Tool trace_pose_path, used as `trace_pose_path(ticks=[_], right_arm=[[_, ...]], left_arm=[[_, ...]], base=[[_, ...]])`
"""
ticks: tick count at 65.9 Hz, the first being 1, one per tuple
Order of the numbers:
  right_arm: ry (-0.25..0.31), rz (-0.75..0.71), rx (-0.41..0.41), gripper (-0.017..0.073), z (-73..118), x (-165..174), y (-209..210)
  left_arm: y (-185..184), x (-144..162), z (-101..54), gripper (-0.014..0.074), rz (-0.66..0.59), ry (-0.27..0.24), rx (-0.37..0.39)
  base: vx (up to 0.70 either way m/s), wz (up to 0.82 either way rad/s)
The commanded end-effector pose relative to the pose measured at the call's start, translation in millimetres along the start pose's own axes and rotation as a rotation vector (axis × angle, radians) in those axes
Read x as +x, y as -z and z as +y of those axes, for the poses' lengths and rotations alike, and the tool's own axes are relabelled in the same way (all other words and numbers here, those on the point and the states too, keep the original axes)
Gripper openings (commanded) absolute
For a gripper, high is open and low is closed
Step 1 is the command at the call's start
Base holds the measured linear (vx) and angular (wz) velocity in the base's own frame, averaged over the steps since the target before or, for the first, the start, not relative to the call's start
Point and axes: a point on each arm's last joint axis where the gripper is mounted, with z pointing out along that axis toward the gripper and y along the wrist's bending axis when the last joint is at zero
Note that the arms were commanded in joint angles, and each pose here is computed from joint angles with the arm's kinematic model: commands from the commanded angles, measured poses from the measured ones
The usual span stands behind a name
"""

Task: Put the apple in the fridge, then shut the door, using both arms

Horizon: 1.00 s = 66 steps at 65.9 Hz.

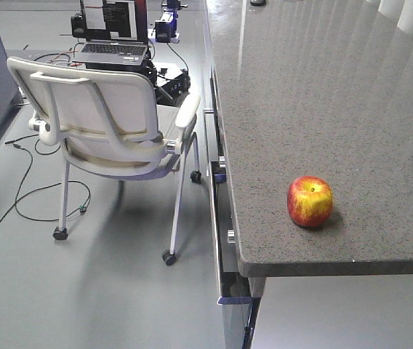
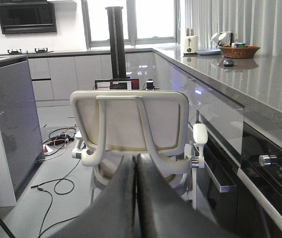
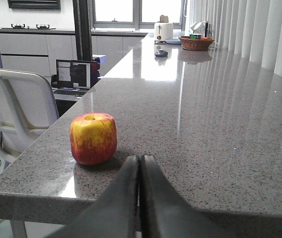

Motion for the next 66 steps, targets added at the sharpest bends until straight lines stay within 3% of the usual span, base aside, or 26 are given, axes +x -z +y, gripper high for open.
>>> trace_pose_path(ticks=[1, 57, 66], right_arm=[[0.012, -0.095, 0.000, -0.0006, 0.1, -7, 2], [0.012, -0.133, -0.001, -0.0006, 0.2, -10, 3], [-0.082, -0.231, -0.010, -0.0006, 0.4, -31, 6]], left_arm=[[0, 2, 0.0, -0.0006, -0.046, 0.009, -0.001], [-1, 2, 0.0, -0.0006, -0.046, 0.009, -0.001], [-1, 2, 0.0, -0.0006, -0.046, 0.009, -0.001]], base=[[0.00, 0.00], [0.00, 0.00], [0.00, 0.00]])
